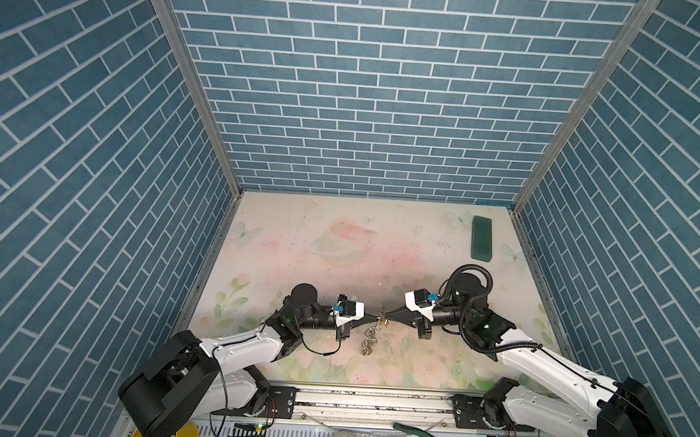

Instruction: Put the keys on the keyring

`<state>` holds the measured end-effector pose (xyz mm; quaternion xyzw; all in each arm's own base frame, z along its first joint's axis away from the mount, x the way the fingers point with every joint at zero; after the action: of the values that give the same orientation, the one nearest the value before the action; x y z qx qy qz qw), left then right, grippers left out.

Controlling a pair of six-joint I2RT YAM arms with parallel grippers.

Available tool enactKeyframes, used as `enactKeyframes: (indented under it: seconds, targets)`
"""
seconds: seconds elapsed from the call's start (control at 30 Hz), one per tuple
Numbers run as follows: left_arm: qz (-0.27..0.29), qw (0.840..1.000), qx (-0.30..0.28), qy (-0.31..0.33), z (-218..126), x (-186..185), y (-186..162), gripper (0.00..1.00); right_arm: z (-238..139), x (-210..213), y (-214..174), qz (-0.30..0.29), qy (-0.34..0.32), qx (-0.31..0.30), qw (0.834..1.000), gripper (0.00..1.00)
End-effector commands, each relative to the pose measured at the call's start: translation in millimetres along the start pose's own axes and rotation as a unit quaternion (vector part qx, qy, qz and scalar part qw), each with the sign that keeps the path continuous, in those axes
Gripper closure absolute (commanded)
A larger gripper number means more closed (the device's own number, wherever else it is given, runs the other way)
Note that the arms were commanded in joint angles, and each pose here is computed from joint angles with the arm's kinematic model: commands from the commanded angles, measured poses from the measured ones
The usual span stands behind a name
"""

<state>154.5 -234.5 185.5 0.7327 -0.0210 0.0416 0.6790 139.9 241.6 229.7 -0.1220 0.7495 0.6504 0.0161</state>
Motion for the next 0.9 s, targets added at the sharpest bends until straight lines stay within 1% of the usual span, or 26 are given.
enactKeyframes:
  seconds: [0.0,0.53,0.87]
  targets:
    - [0.007,1.000,-0.014,-0.015,1.0,-3.2,5.0,1.00,2.4,3.0,-1.9,-0.017,0.013,-0.010,1.000,1.00]
    - [0.003,1.000,-0.015,-0.015,1.2,-2.8,6.2,1.00,7.2,7.2,-3.5,-0.014,0.036,-0.015,0.999,1.00]
    - [0.000,1.000,-0.014,-0.017,1.8,-2.5,6.0,1.00,8.4,6.8,-6.5,-0.013,0.036,-0.008,0.999,1.00]
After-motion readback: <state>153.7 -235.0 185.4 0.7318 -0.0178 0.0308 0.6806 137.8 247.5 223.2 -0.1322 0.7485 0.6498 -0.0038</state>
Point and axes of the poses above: each gripper's point midway between its finger pads, its own z axis out along the fingers, its own x axis along the line the jaws close on, y = z × x, the point moved 6 cm from there along -z, back along the fingers, and after that the axes turned 6 degrees about -z, right-handed, at the moved point
